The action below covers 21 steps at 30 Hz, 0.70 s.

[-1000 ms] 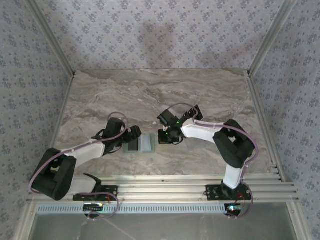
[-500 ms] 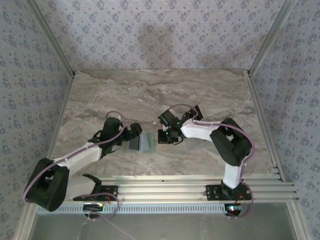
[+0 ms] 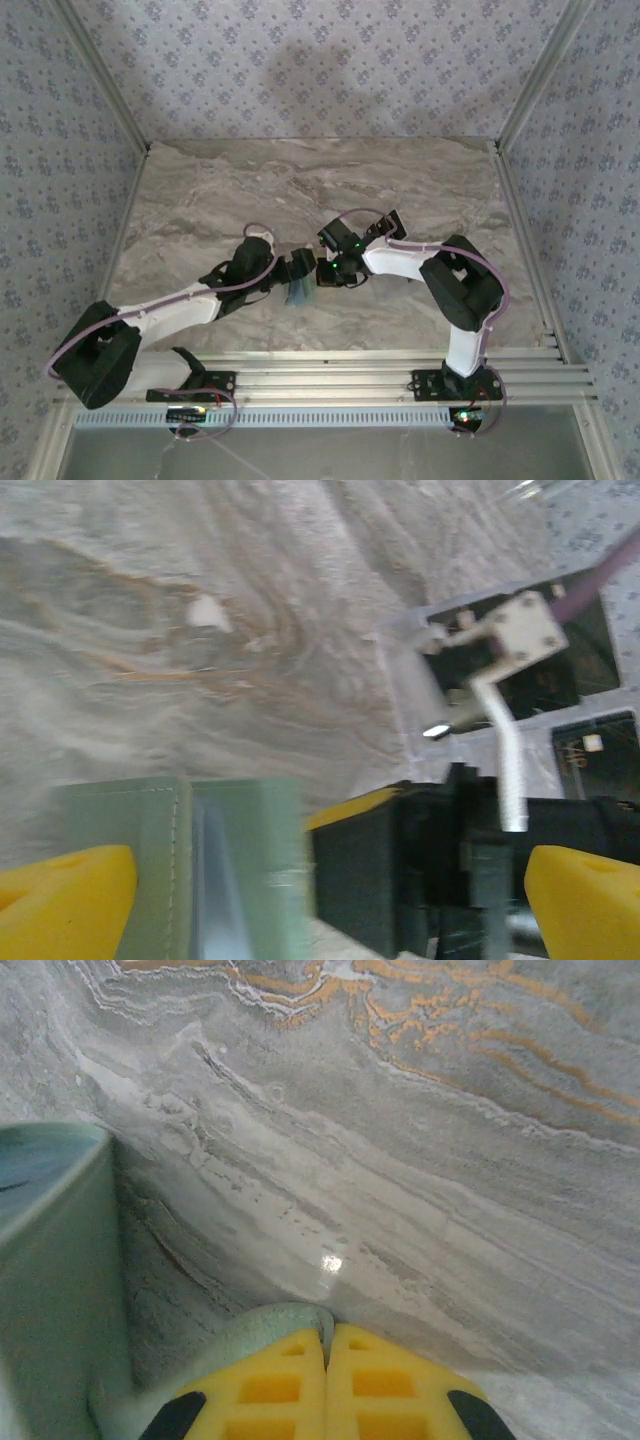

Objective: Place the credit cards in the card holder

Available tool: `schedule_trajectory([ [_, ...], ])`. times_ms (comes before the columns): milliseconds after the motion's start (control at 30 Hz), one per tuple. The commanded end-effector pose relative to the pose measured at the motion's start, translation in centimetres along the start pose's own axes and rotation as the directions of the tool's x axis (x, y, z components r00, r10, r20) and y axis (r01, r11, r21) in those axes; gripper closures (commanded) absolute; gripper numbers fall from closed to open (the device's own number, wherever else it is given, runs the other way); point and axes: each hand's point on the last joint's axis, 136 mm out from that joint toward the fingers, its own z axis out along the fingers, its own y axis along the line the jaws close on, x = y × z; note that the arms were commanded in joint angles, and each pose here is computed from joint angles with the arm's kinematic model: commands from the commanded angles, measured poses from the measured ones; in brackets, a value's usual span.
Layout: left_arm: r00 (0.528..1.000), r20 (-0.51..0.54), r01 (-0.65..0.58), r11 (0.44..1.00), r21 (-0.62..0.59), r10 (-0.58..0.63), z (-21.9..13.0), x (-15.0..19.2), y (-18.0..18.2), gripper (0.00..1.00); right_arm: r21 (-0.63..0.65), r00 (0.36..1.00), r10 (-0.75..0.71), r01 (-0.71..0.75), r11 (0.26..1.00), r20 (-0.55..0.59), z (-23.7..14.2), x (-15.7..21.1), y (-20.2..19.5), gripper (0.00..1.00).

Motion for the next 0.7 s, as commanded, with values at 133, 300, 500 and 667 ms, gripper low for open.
schedule_trajectory([
  [133, 0.998, 0.055, -0.028, 0.998, 0.058, 0.025, 1.5, -0.5, -4.0, 0.00, 0.007, 1.000, 0.027, -0.027, 1.000, 0.010, 0.5, -0.5, -1.0, 1.00],
  [300, 0.999, 0.044, -0.022, 1.000, 0.015, 0.021, 2.5, 0.4, -2.3, 0.00, 0.002, 0.999, 0.037, -0.037, 0.999, 0.022, -0.1, -0.5, -1.4, 1.00],
  [500, 0.994, 0.066, -0.093, 0.996, 0.008, 0.092, 1.6, -0.8, -3.2, 0.00, 0.005, 0.999, 0.037, -0.037, 0.999, 0.022, -0.2, -0.4, -1.8, 1.00],
  [667, 0.976, 0.154, -0.126, 0.978, -0.166, 0.152, -2.4, -3.9, -2.1, 0.00, 0.009, 0.999, 0.038, -0.039, 0.999, 0.017, 0.0, -0.2, -2.0, 1.00],
])
